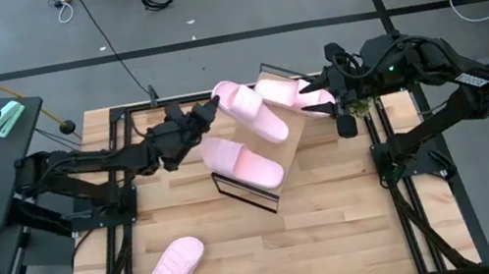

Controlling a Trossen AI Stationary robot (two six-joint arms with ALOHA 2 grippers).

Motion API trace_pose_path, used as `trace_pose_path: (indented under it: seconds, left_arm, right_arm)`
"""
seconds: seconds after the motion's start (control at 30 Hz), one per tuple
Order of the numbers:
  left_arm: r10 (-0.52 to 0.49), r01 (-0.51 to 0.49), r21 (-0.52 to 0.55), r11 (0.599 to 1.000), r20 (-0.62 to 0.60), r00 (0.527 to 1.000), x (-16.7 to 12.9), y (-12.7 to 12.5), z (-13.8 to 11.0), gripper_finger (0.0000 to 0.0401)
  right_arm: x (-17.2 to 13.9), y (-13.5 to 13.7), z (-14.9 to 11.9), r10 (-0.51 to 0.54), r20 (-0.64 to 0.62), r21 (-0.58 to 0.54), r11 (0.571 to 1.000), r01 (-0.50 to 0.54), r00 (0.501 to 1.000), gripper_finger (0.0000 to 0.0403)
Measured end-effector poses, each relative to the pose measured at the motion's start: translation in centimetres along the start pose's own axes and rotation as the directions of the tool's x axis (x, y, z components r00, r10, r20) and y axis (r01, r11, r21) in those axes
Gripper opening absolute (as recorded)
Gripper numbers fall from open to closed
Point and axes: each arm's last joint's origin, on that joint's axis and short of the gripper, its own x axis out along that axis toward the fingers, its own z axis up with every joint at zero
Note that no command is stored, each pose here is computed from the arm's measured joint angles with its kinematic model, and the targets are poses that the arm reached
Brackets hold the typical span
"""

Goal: Pick and place slides into the shelf
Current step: Put the top pink slide on the shelf

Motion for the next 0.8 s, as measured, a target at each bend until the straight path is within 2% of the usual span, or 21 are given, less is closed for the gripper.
trace_pose_path:
  seconds: [0.17, 0.4, 0.8]
  left_arm:
    - [0.015, -0.014, 0.011, 1.000, -0.017, 1.000, -0.9, 1.1, 0.7, 0.0044]
    - [0.045, -0.045, -0.001, 0.999, -0.049, 0.998, -1.1, 2.3, 0.3, 0.0043]
    - [0.107, -0.100, 0.066, 0.993, -0.097, 0.990, -1.3, 3.5, -0.2, 0.0042]
  right_arm:
    - [0.0, 0.0, 0.0, 0.000, 0.000, 0.011, 1.000, 0.000, 1.000, 0.0177]
    - [0.0, 0.0, 0.0, -0.001, 0.000, 0.027, 1.000, 0.001, 1.000, 0.0177]
    - [0.0, 0.0, 0.0, -0.001, 0.001, 0.043, 0.999, 0.001, 1.000, 0.0177]
